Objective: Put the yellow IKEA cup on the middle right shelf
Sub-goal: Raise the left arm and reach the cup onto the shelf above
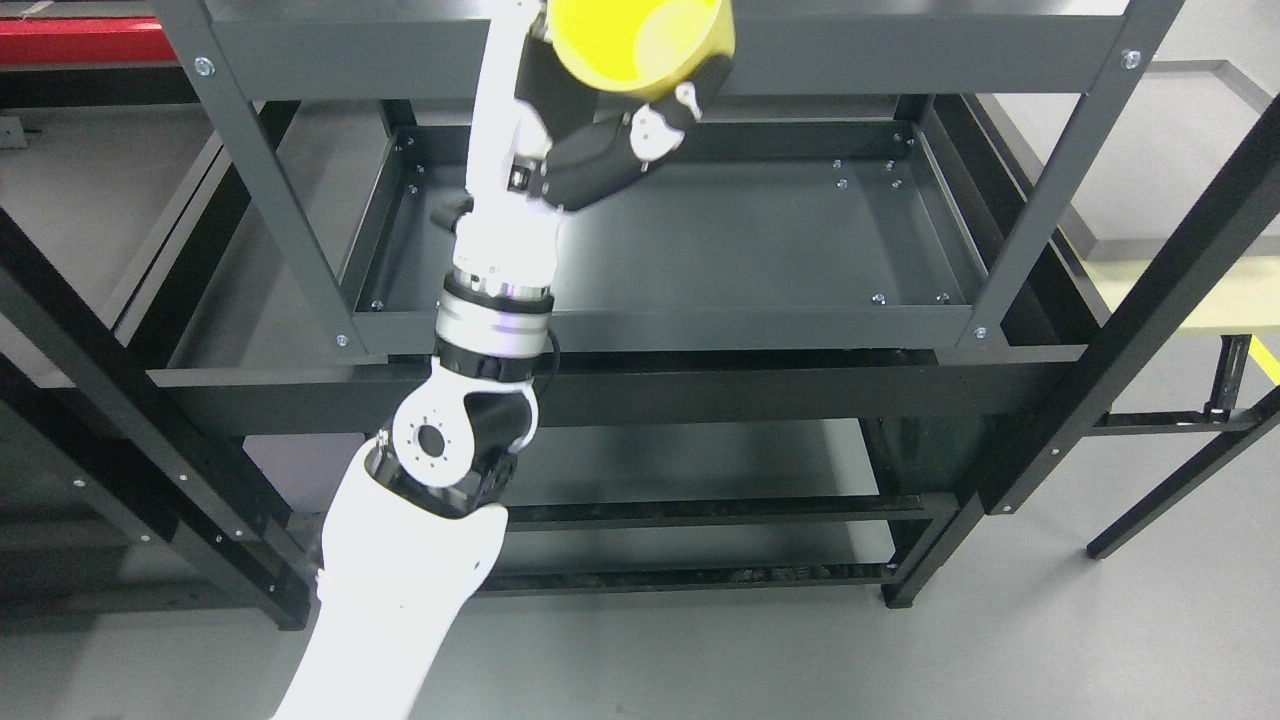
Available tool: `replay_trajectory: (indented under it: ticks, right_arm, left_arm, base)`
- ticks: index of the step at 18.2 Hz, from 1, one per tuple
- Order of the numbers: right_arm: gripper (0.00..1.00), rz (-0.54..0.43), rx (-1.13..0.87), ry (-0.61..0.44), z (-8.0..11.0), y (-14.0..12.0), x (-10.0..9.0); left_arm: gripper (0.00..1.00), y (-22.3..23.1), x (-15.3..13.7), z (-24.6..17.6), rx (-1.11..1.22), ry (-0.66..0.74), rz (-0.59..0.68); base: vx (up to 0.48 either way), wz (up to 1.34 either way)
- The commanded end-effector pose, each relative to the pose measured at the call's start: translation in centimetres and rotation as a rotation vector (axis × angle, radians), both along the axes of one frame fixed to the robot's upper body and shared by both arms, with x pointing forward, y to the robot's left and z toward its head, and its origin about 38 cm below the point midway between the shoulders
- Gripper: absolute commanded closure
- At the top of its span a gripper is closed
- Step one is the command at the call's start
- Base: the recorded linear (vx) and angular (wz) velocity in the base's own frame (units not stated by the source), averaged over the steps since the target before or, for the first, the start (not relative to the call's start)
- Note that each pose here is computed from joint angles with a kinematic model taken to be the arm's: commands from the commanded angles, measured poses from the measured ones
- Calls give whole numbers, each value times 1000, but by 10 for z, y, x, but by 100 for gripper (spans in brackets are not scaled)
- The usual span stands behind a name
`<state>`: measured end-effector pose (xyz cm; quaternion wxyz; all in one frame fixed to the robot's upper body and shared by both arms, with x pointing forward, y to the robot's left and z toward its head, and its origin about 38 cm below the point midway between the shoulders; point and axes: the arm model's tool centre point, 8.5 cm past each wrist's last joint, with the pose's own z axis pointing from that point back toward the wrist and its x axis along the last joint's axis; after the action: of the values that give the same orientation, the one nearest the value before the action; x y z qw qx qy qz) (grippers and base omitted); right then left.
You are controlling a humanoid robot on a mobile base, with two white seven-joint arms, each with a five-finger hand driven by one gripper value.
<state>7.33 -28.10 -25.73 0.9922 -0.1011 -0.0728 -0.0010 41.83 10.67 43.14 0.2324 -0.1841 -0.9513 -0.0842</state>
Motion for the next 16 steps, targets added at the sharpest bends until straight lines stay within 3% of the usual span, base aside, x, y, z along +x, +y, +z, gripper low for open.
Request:
replay_trajectory:
  ticks: [1, 6, 12, 16]
  right_arm:
    - [1, -8, -12, 13, 0, -10, -9]
    - [1, -8, -12, 13, 0, -10, -9]
    - [1, -8, -12, 13, 0, -10, -9]
    - [1, -8, -12, 13, 0, -10, -9]
  left_arm:
    - [100, -6, -7, 70, 26, -23, 12]
    - [100, -28, 2, 114, 54, 238, -68]
    - [100, -56, 42, 114, 186, 611, -153]
    - [100, -74, 52, 100, 248, 757, -206]
  base:
    - [113, 7]
    - [126, 127]
    - [171, 253]
    - [144, 164]
